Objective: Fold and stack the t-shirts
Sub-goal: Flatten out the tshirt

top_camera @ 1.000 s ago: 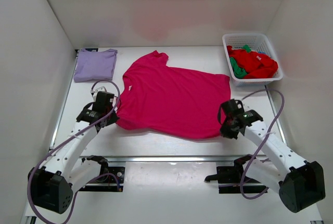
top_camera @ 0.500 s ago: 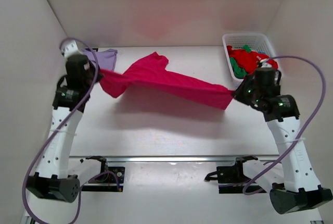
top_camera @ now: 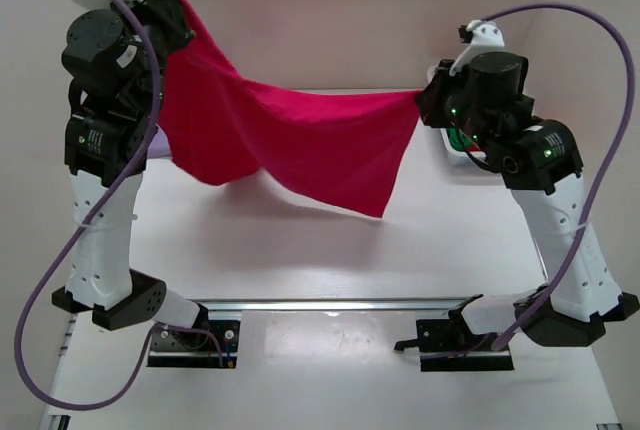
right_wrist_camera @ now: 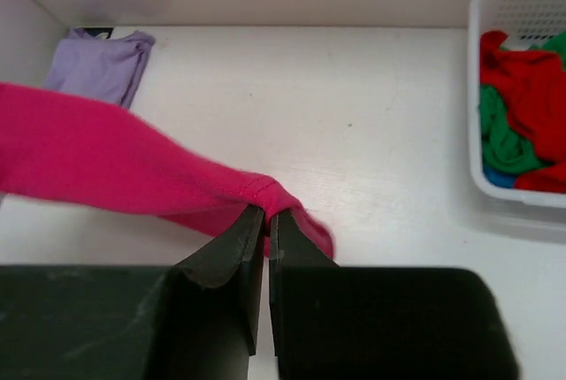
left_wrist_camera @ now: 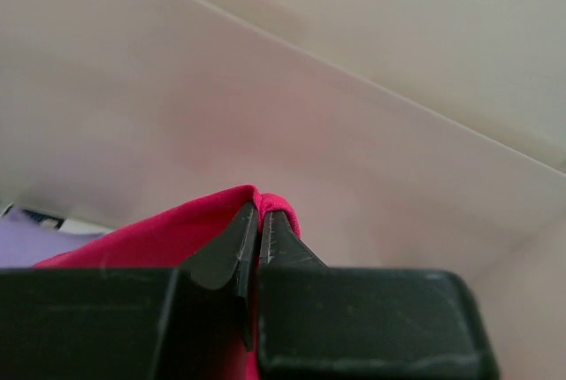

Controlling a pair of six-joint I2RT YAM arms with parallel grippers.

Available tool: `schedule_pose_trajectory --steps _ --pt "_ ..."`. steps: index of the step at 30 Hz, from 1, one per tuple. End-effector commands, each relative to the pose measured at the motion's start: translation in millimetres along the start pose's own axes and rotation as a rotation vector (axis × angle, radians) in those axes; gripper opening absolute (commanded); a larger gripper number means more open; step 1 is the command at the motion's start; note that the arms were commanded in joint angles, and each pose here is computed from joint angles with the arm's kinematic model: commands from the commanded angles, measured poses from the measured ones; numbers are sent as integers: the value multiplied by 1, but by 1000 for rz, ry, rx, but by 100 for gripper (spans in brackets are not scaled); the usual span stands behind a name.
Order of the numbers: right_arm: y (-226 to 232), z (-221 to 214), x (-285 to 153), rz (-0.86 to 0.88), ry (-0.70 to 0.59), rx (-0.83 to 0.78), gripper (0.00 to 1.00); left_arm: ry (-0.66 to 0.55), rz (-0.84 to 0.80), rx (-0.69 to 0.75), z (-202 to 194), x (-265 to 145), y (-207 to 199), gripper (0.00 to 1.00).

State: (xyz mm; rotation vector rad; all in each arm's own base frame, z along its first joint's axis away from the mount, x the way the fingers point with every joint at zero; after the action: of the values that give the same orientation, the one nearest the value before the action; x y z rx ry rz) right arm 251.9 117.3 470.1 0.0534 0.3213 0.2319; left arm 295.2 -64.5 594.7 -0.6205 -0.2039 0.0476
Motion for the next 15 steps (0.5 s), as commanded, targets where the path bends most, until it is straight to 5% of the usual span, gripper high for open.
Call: schedule_pose_trajectory --steps 1,6,15 --pt "-26 34 0 -196 -156 -95 0 -48 36 66 3 4 -9 0" --pt "-40 74 -8 -295 -306 -164 0 -59 50 45 9 21 7 0" --pt "-65 90 -15 -386 -370 -158 0 -110 58 54 24 24 15 0"
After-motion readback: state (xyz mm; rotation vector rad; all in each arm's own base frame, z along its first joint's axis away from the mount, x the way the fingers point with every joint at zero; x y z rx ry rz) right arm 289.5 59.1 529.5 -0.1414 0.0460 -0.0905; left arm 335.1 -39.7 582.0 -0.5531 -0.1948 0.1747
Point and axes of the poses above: each gripper's point midway between its finger pads, its own x axis out along the fingers, its own y axis along the line the jaws close on, z = x × y, the point moved 6 cm from there along -x, back along the fingers, and after that the axes turned 10 degrees about -x, right-handed, at the moved point
